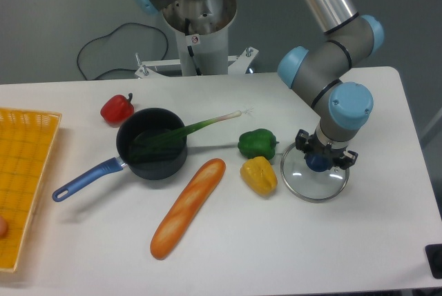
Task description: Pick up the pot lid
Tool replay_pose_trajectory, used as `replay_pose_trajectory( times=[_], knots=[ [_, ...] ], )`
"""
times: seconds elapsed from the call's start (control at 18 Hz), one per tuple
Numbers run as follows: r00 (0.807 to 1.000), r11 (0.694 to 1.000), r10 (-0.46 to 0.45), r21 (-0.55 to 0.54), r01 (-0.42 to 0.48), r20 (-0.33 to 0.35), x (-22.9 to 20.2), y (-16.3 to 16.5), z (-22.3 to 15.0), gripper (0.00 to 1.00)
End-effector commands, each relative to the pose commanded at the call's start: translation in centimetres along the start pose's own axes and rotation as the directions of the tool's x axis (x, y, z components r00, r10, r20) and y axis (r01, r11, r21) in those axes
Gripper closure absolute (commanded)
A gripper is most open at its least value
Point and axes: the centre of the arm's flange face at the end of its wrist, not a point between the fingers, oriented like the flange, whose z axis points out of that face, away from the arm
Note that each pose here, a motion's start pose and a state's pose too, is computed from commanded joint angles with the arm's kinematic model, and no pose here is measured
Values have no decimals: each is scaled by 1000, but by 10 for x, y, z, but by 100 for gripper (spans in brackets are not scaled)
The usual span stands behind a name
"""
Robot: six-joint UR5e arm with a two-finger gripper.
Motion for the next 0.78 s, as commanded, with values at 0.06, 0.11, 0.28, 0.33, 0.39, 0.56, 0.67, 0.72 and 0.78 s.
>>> replay_pose_trajectory(
  times=[0.06,0.11,0.28,0.33,0.39,0.56,0.67,0.72,0.78],
  knots=[
    [1000,1000,0,0,0,0,0,0,0,53],
    [1000,1000,0,1,0,1,0,0,-1,54],
    [1000,1000,2,7,-2,15,-6,-1,-10,56],
    [1000,1000,4,6,-4,14,-7,-1,-13,56],
    [1000,1000,9,4,-9,8,-8,-2,-14,56],
    [1000,1000,12,6,-12,6,-13,-3,-32,56],
    [999,999,34,-3,-34,-8,-13,-5,-43,56],
    [997,997,71,-6,-71,-14,-10,-10,-46,56],
    [994,994,106,-5,-106,-7,-8,-11,-55,56]
  ],
)
